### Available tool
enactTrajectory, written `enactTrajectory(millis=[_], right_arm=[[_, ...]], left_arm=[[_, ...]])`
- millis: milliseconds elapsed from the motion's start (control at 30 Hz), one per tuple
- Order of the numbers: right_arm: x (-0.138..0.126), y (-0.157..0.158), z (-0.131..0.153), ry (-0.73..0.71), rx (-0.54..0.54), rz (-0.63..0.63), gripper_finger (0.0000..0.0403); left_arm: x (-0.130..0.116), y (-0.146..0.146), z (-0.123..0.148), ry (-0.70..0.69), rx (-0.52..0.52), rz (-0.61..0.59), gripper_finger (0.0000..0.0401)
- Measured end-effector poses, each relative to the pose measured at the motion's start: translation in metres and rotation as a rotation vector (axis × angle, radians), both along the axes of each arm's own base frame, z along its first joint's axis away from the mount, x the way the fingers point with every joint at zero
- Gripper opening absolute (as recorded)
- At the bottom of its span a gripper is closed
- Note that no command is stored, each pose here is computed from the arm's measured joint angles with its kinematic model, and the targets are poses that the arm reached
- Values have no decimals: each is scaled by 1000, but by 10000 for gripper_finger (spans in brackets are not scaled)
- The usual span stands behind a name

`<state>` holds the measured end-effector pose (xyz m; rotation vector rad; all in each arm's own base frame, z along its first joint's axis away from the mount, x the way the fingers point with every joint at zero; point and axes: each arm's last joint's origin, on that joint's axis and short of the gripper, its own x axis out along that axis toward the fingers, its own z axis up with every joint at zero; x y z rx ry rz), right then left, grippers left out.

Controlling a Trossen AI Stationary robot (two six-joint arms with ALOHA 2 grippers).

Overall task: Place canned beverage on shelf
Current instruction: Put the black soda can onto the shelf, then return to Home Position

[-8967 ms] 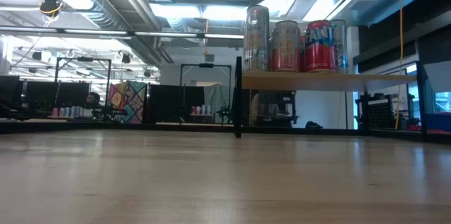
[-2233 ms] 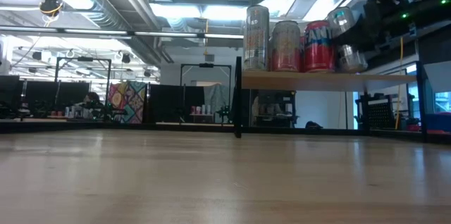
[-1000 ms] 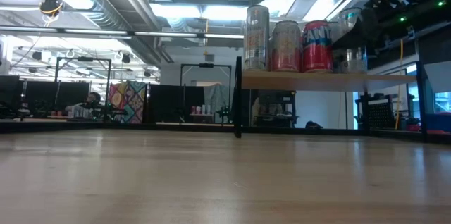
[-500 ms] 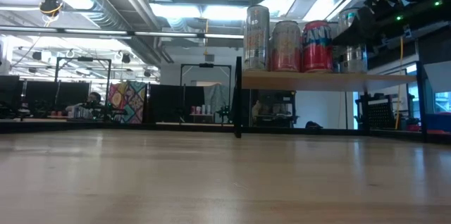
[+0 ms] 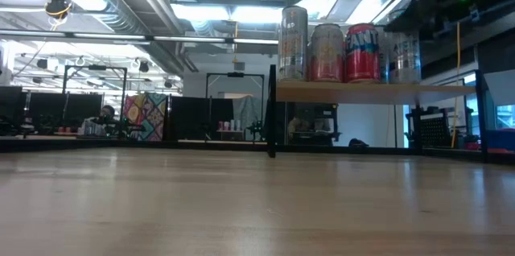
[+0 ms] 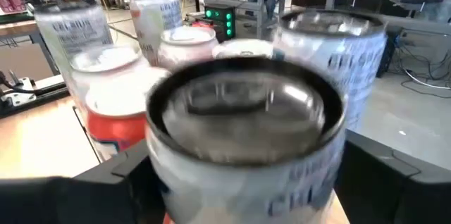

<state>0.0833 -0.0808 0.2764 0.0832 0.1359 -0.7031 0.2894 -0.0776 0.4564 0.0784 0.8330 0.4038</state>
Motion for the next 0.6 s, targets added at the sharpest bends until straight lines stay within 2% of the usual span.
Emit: enactTrajectory(millis=[400, 600], right_arm=[[-17, 18, 69, -56, -53, 19, 315], [-26, 32, 115, -112, -77, 89, 315]], left_arm=[[2, 0, 1, -11, 18, -28, 292], [3, -1, 2, -23, -4, -42, 292]])
